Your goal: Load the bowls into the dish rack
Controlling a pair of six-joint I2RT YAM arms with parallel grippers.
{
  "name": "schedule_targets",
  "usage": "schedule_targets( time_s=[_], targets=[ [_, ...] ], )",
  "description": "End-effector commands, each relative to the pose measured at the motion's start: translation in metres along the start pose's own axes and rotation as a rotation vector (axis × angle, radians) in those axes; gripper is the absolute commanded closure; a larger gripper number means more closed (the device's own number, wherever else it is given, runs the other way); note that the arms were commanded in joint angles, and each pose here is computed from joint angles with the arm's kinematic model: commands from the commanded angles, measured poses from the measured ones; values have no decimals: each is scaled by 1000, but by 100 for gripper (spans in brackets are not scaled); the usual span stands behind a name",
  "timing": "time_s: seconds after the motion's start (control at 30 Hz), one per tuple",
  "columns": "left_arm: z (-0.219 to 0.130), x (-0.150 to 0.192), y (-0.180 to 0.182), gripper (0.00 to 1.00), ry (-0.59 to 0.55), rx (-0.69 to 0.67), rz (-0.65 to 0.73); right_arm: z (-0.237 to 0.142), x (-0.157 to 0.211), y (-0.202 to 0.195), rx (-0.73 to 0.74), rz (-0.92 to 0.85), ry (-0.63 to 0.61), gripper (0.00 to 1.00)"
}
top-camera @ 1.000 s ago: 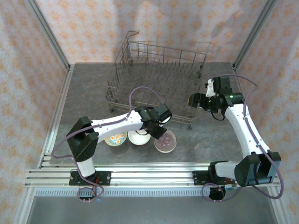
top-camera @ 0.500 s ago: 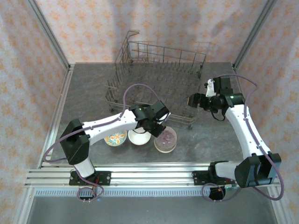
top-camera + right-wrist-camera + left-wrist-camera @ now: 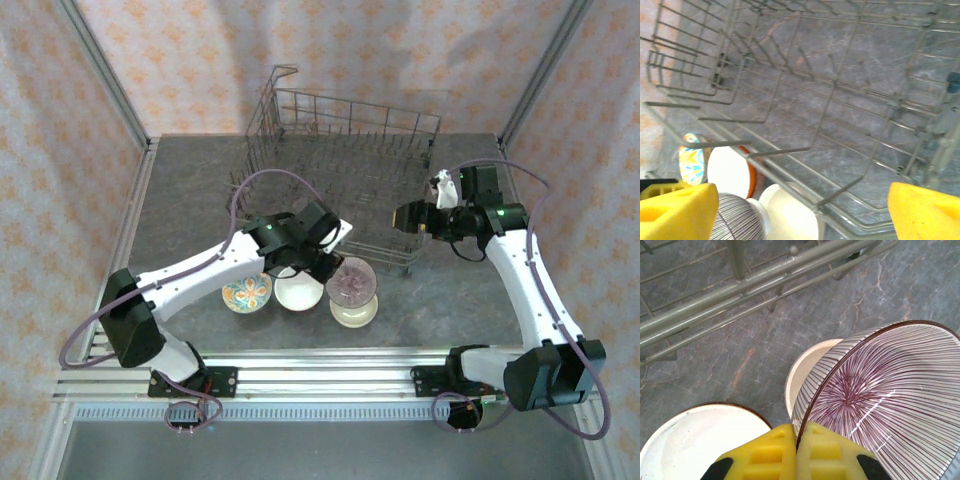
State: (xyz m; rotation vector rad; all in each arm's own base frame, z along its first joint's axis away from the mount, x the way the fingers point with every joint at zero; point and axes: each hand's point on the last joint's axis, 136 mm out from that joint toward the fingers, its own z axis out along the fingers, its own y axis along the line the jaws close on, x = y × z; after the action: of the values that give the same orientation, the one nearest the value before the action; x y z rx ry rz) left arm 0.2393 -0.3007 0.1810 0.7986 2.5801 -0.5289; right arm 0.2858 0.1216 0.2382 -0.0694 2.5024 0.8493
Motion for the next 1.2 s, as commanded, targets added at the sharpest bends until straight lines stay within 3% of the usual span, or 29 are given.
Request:
schedule_targets(
  time_s=[0.0,0.6,0.8,1.17],
  targets=[
    [-22,-14,-5,100,-77,60,3,-9,6,27,-125,-52,5,11],
    [-90,-84,-11,100,-314,199,-48,-30,-10,73,-329,-79,-25,3],
    [-96,-108,-9,100,-369,237,-51,-40,-22,92,-422,-87,-57,0],
    [-100,-148,-12,100,-440,311,-44,-39,-27,97,-464,-100,-67,1]
  ],
)
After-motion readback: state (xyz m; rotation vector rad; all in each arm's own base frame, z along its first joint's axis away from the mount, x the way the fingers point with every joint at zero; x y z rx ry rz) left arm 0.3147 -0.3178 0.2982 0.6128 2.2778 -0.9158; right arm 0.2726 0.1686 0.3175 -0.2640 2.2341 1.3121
